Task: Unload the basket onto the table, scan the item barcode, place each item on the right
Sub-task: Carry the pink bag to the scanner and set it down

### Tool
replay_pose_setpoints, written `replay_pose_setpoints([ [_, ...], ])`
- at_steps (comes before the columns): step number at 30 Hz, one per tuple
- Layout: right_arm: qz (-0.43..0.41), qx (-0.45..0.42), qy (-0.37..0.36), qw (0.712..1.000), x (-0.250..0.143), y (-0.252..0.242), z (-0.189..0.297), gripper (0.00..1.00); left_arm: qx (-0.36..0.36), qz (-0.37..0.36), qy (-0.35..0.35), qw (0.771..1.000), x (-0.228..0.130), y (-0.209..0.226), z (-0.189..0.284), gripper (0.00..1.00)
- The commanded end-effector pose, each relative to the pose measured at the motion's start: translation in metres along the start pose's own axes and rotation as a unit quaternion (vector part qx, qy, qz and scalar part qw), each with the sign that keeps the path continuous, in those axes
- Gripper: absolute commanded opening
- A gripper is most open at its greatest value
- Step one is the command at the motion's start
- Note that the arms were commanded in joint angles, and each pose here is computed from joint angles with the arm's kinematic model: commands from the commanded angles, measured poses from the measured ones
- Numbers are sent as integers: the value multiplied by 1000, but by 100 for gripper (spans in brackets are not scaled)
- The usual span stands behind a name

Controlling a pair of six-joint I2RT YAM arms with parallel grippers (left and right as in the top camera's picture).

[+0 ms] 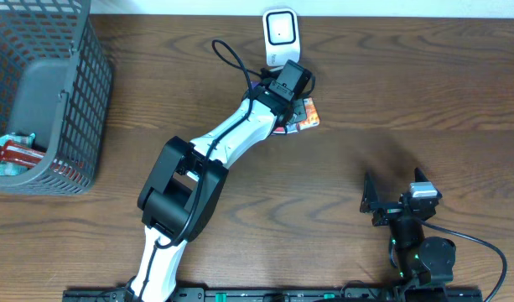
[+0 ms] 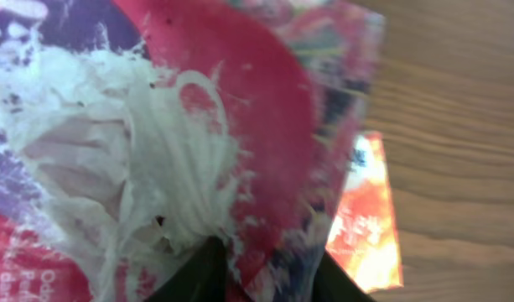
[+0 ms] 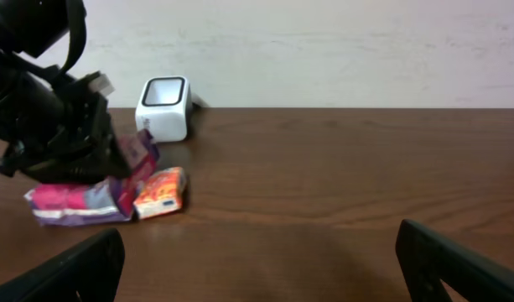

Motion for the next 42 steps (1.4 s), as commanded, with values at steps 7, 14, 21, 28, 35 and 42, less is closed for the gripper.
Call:
replay_pose_setpoints([
  [7,4,-5,-1,1000,0,-1,0,99,-47,-82,-5,996,9,-5,3,47],
  [14,4,-5,-1,1000,0,-1,0,99,-49,-61,-41,996,36,9,63,70],
  [21,4,-5,-1,1000,0,-1,0,99,-42,-39,-62,996,49,29,135,84],
  [28,4,-5,-1,1000,0,-1,0,99,-29,-103,-113,988,57,54,207,84],
  [35,4,-5,-1,1000,0,-1,0,99,37,-121,-218,968,67,88,283,84],
  [42,4,-5,-1,1000,0,-1,0,99,168,-45,-301,938,74,161,346,85],
])
Point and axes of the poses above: each gripper's point midway between its finger pads, its own z axis back along the fingers, its own y axis along the line the jaws close on, x = y × z, the point moved 10 cm from there along z, back along the fingers, and after that the axes turned 12 degrees about -z, right-handed, at the moved point
